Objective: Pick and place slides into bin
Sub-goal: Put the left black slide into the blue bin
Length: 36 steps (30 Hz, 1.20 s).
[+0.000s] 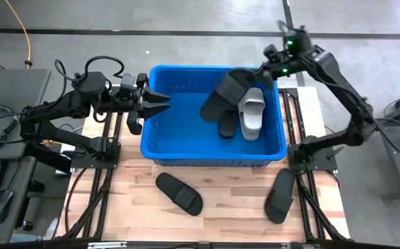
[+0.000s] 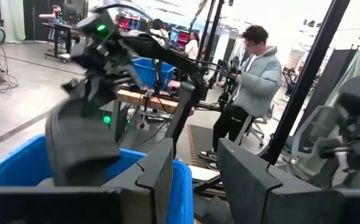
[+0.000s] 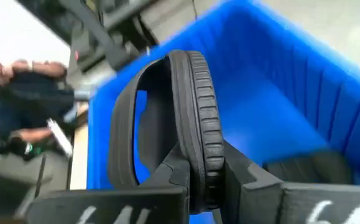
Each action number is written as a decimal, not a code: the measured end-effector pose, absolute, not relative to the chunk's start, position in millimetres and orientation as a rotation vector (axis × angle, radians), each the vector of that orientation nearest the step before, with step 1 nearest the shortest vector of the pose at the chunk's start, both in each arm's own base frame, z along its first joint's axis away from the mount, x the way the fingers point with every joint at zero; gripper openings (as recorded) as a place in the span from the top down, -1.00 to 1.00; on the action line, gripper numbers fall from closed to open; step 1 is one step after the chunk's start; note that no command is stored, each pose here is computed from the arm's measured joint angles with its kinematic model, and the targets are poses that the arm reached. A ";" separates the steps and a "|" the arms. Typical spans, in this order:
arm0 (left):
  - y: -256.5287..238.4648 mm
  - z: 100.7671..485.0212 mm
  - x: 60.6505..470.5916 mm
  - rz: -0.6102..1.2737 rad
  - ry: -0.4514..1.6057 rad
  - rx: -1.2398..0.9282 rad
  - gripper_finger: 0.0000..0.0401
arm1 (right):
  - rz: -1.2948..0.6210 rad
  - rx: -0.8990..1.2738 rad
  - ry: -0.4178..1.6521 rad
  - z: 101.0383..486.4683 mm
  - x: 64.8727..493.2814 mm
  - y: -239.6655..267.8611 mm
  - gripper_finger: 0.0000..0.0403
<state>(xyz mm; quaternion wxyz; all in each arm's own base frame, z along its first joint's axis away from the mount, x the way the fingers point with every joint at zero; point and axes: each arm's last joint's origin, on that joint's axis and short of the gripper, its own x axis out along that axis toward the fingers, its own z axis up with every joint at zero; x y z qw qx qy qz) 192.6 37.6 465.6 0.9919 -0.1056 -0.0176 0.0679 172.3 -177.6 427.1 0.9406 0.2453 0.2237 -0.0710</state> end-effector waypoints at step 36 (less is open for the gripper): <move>37.6 458.3 192.6 0.144 0.039 -0.233 0.42 | 0.077 0.560 0.985 347.3 239.6 -282.0 0.92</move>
